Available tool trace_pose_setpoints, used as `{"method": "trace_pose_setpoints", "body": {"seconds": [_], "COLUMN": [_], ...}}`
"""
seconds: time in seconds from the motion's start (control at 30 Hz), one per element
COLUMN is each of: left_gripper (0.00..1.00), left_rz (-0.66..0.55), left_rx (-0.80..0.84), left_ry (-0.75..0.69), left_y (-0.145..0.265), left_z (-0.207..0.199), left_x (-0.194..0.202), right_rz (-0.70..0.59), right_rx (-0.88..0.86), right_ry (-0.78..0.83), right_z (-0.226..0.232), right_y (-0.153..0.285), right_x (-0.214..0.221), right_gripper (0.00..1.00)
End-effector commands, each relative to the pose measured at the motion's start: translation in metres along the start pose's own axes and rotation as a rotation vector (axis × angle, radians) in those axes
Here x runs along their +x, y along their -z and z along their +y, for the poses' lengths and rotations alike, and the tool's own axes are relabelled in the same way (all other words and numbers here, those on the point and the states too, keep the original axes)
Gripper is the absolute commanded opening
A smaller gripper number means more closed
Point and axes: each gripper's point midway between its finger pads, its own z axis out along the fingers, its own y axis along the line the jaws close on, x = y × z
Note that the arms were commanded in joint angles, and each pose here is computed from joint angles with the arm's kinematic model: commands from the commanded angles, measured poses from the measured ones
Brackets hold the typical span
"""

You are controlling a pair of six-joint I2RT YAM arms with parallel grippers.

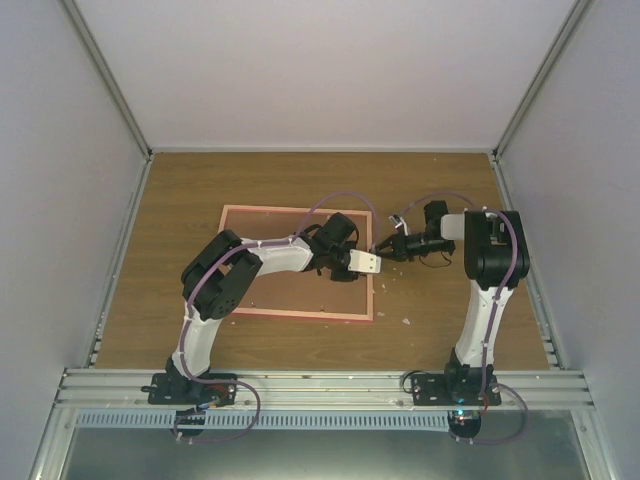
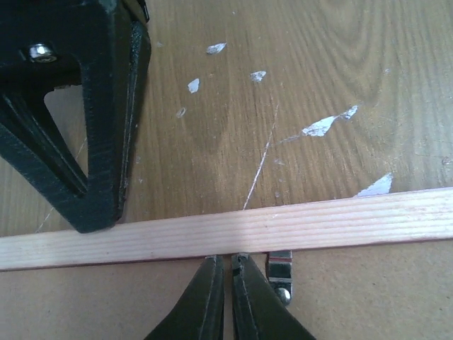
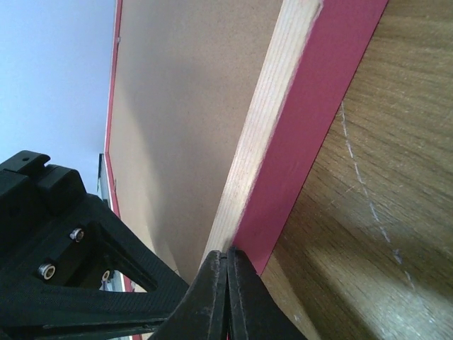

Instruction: Put the photo into the frame

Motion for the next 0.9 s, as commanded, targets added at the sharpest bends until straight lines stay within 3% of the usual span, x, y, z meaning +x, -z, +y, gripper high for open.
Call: {"method": "trace_pose_setpoints", "body": {"seconds": [0.0, 0.33, 0.5, 0.73, 0.87], "left_gripper": [0.07, 0.09, 0.19, 0.43, 0.56], "left_rz": [0.031, -0.06, -0.082, 0.0, 0.057], "left_rx": [-0.04, -0.099, -0.066, 0.007, 0.064], "left_ry": [0.045, 0.124, 0.228, 0.217, 0.159], "left_y": [-0.012, 0.019, 0.057, 0.116, 0.148], "left_z": [0.001, 0.022, 0.031, -0.02, -0.069], "left_x": [0.014, -0.009, -0.003, 0.035, 0.06], "right_rz": [0.111, 0.103, 0.065, 0.001, -0.057], "right_rx": [0.179, 0.186, 0.185, 0.184, 0.174], "right_ry": [-0.049, -0.03, 0.029, 0.088, 0.129], "right_z": [-0.04, -0.037, -0.023, -0.01, 0.002], "right_y": [-0.019, -0.017, -0.01, 0.005, 0.019], "right_x": [0.037, 0.031, 0.018, 0.0, -0.012], "right_gripper": [0.01, 0.0, 0.01, 0.06, 0.16]}}
